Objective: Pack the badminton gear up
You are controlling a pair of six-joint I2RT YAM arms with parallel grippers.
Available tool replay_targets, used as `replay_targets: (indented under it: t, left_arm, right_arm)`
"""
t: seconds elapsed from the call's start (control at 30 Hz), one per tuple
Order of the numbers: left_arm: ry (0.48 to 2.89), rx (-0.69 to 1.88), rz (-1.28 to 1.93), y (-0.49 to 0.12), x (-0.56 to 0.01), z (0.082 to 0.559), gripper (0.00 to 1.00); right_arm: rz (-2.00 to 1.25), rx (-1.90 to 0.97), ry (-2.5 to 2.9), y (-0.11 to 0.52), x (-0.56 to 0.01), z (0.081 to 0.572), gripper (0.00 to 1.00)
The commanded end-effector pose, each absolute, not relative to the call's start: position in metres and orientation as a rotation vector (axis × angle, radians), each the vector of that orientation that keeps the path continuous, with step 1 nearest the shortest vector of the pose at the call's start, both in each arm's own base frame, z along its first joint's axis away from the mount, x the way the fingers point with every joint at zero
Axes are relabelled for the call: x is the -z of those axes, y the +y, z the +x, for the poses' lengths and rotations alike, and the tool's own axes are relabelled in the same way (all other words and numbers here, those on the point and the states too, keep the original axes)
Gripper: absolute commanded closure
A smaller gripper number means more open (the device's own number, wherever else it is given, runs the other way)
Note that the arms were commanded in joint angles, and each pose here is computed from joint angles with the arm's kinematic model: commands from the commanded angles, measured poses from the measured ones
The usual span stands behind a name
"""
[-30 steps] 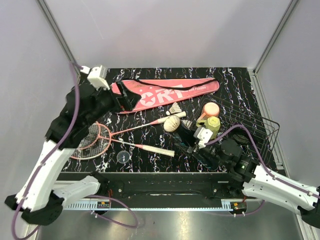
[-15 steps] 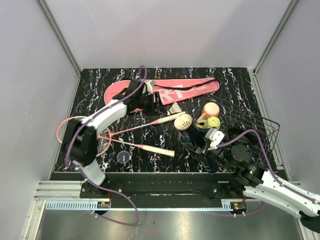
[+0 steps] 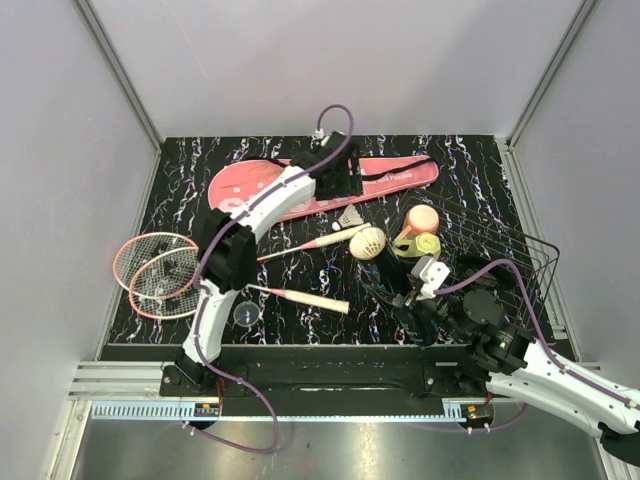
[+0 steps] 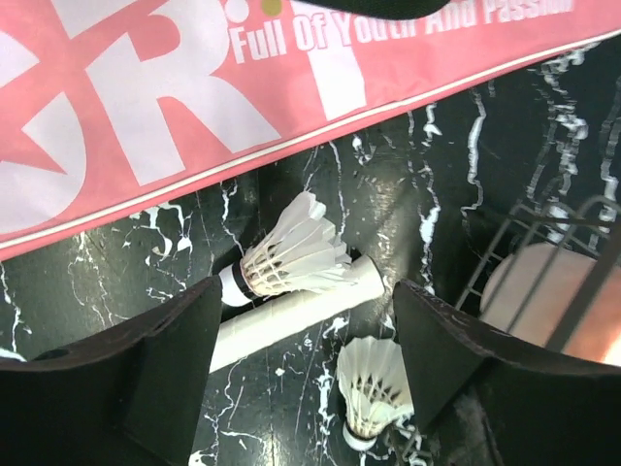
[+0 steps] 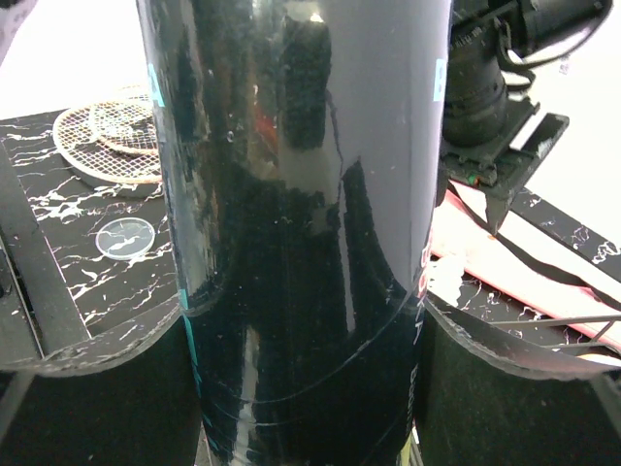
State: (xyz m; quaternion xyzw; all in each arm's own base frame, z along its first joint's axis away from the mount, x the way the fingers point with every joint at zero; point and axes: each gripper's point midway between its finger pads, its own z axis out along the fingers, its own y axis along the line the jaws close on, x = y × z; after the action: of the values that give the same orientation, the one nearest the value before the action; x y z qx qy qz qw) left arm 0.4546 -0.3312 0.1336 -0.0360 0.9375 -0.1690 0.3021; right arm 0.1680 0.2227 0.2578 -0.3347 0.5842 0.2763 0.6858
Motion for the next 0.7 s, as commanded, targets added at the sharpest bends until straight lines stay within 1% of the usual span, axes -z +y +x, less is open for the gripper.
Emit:
replay_targets:
  t: [0.0,0.13,0.27,0.47,0.6,0.63,0.67]
  left_arm:
    - [2.469,0.110,-0.174,-0.312,-0.117,0.456,0.27]
    - [2.423,0.041,-0.138,-0.323,-0.112,0.460,0.28]
    - [2.441,-0.007,-0.085,-0.330,-0.089,0.460,0.33]
    - [2.454,-0.035,-0.023,-0.335,-0.070,0.460,0.37]
    - [2.433,-0.053,-0.021,-0.330,-0.079,0.460,0.50]
    - [2.424,-0.055,-0.018,-0.329,-0.083,0.460,0.56]
    - [2.397,-0.046,-0.014,-0.328,-0.097,0.461,0.59]
  right_arm:
    - [-0.715,-0.637,1.329,0.221,-0.255,0.168,0.58]
    - [-0.722,-0.640,1.331,0.223,-0.254,0.168,0.58]
    - [-0.725,-0.644,1.337,0.224,-0.253,0.167,0.58]
    - [-0.725,-0.642,1.337,0.224,-0.252,0.168,0.58]
    - [-0.737,-0.641,1.351,0.227,-0.248,0.169,0.58]
    - [-0.739,-0.642,1.352,0.228,-0.248,0.168,0.58]
    - [-0.742,-0.642,1.354,0.228,-0.247,0.168,0.58]
